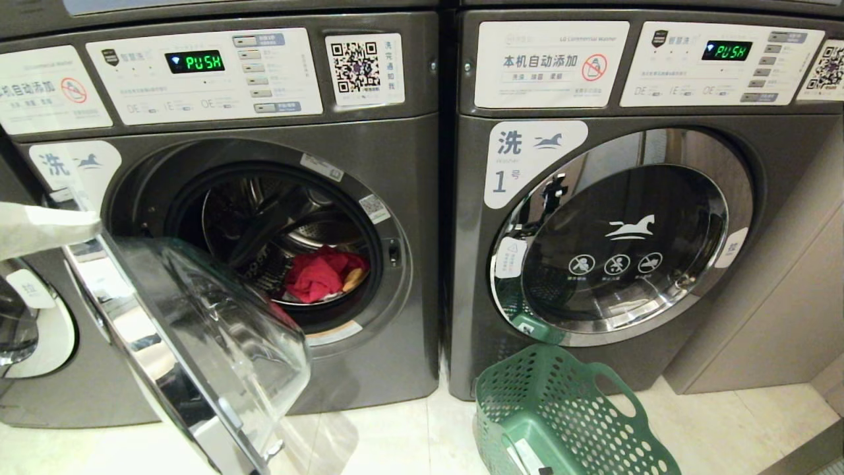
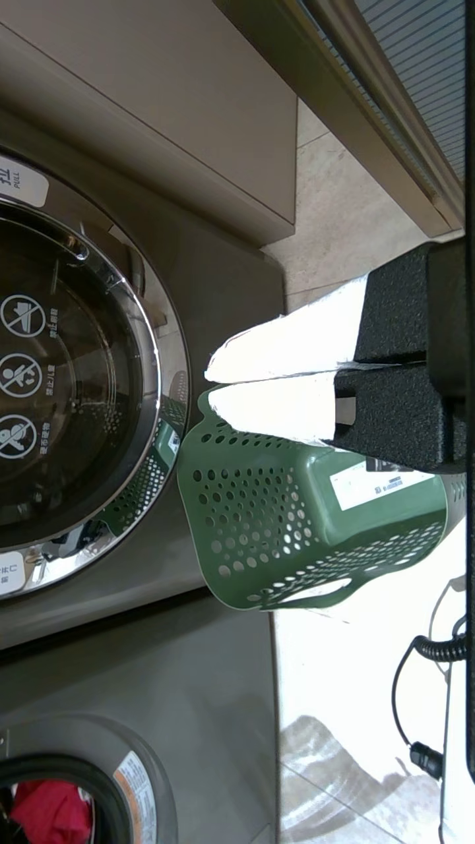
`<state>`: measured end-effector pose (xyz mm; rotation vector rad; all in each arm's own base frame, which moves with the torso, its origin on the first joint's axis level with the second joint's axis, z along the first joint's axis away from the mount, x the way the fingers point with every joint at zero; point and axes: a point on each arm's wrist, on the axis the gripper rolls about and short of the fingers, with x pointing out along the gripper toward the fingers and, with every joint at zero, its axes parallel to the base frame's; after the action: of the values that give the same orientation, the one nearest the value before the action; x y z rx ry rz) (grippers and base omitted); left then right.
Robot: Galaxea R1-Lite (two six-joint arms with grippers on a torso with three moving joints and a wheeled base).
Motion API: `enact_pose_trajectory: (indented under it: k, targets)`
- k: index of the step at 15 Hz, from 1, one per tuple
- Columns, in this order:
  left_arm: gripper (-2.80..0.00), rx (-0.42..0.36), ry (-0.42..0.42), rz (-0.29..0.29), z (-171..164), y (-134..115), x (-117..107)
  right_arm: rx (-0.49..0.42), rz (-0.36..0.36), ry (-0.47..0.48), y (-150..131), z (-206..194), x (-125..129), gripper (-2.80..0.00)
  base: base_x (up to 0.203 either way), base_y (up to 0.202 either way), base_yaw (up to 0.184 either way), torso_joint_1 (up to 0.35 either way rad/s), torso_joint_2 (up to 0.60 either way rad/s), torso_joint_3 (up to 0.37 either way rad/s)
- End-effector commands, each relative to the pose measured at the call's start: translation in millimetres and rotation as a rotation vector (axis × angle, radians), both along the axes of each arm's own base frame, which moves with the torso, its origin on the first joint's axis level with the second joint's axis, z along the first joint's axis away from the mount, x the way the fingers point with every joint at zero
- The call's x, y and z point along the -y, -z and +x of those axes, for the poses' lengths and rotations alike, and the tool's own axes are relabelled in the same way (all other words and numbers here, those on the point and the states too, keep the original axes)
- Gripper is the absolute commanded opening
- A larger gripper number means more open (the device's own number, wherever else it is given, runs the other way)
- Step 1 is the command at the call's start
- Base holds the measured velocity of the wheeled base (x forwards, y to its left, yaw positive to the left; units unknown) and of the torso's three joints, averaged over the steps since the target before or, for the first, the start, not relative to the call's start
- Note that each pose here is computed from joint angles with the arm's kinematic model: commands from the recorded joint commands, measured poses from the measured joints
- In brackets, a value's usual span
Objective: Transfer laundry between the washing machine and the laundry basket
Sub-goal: Open the lid of the washing machine
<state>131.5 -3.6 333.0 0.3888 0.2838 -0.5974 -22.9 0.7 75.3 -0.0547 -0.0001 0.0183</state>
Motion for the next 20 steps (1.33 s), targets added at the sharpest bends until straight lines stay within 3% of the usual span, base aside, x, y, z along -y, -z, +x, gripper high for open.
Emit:
enact_pose_trajectory:
  k: [1,3,6,9,12,14,16,18,20]
  targets:
    - [-2.80,-0.059,0.021,0.009,24.2,7.5,4.3,-0.001,-0.001,0.000,0.0,0.1,0.0,-2.80,0.000,0.000,0.000,0.000,0.00,0.000]
    - [-2.80,-0.051,-0.016,0.060,49.6,6.6,12.3,-0.001,-0.001,0.000,0.0,0.1,0.0,-2.80,0.000,0.000,0.000,0.000,0.00,0.000]
    - [-2.80,-0.033,-0.168,0.180,71.5,3.9,22.9,-0.001,-0.001,0.001,0.0,0.1,0.0,-2.80,0.000,0.000,0.000,0.000,0.00,0.000]
    - [-2.80,-0.129,-0.219,0.258,77.5,20.3,28.2,-0.001,-0.001,0.000,0.0,0.1,0.0,-2.80,0.000,0.000,0.000,0.000,0.00,0.000]
    - [-2.80,-0.174,-0.334,0.357,70.6,25.8,25.3,-0.001,-0.001,0.000,0.0,0.1,0.0,-2.80,0.000,0.000,0.000,0.000,0.00,0.000]
    - [-2.80,-0.163,-0.470,0.428,62.5,22.7,19.1,-0.001,-0.001,0.000,0.0,0.1,0.0,-2.80,0.000,0.000,0.000,0.000,0.00,0.000]
    - [-2.80,-0.155,-0.678,0.515,48.6,16.9,5.6,-0.001,-0.001,0.000,0.0,0.1,0.0,-2.80,0.000,0.000,0.000,0.000,0.00,0.000]
    - [-2.80,-0.158,-0.832,0.542,27.7,9.8,-10.5,-0.001,-0.001,0.000,0.0,0.1,0.0,-2.80,0.000,0.000,0.000,0.000,0.00,0.000]
    - [-2.80,-0.142,-0.915,0.528,15.1,3.6,-20.5,-0.001,-0.001,0.001,0.0,0.1,0.0,-2.80,0.000,0.000,0.000,0.000,0.00,0.000]
